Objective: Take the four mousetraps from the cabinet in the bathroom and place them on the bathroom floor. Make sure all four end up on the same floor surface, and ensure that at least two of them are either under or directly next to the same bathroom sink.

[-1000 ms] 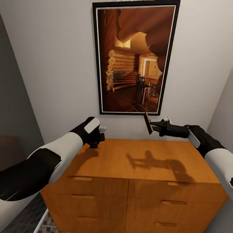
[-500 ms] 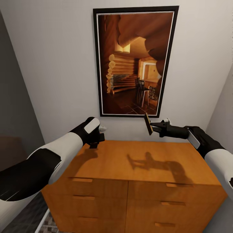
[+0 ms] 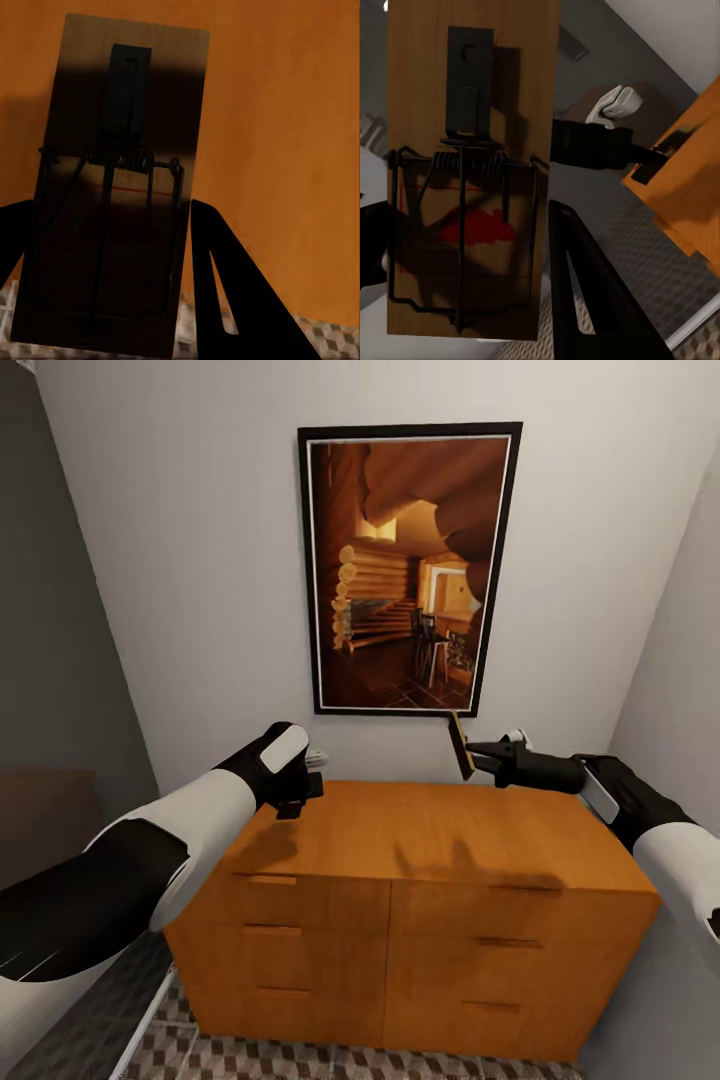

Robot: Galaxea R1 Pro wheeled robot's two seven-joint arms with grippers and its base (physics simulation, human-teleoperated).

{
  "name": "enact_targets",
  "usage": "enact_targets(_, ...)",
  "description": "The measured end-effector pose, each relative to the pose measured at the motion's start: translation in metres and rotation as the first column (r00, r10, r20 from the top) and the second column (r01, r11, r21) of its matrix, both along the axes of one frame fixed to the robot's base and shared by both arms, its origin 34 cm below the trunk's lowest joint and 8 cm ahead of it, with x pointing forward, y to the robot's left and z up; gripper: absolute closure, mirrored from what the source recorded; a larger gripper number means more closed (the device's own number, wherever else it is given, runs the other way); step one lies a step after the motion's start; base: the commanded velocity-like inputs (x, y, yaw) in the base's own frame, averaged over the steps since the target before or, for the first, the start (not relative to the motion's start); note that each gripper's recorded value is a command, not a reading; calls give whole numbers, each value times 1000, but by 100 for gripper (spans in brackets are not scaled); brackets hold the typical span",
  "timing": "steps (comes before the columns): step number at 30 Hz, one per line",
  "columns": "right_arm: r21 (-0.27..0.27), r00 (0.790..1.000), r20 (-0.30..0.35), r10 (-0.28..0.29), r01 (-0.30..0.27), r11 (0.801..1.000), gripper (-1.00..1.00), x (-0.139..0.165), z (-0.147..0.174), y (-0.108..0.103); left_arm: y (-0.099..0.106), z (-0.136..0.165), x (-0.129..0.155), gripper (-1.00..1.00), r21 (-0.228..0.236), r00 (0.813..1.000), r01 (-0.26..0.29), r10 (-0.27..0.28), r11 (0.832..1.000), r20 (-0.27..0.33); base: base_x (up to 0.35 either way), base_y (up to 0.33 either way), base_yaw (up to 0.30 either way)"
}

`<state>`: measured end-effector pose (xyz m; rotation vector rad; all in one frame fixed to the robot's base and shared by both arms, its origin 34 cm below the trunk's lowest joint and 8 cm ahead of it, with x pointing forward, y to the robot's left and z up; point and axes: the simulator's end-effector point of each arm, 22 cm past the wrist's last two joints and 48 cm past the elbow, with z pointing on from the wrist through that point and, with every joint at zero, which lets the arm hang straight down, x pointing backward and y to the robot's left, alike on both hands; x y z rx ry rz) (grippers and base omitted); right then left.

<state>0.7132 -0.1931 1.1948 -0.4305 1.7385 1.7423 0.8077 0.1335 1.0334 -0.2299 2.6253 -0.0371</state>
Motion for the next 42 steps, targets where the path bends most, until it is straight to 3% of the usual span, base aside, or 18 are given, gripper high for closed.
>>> enact_targets(13,-2,1000,2,-11,11,1000,100,-3,18,-2,2,22,-4,100,3,1000,-2,2,1000,7,-64,0,7)
enact_targets(26,-5,999,0,-36,36,999,100,-2,26,-8,4,41,-7,100,5,1000,-4,4,1000,11,-209,0,64)
enact_targets(34,-6,999,-8,-43,43,999,100,-3,33,-9,20,52,-7,100,13,1000,-26,25,1000,14,-202,0,133)
enact_targets(42,-39,999,-16,-36,35,999,100,-5,30,-2,34,61,-7,100,20,999,-45,44,999,15,-170,0,60)
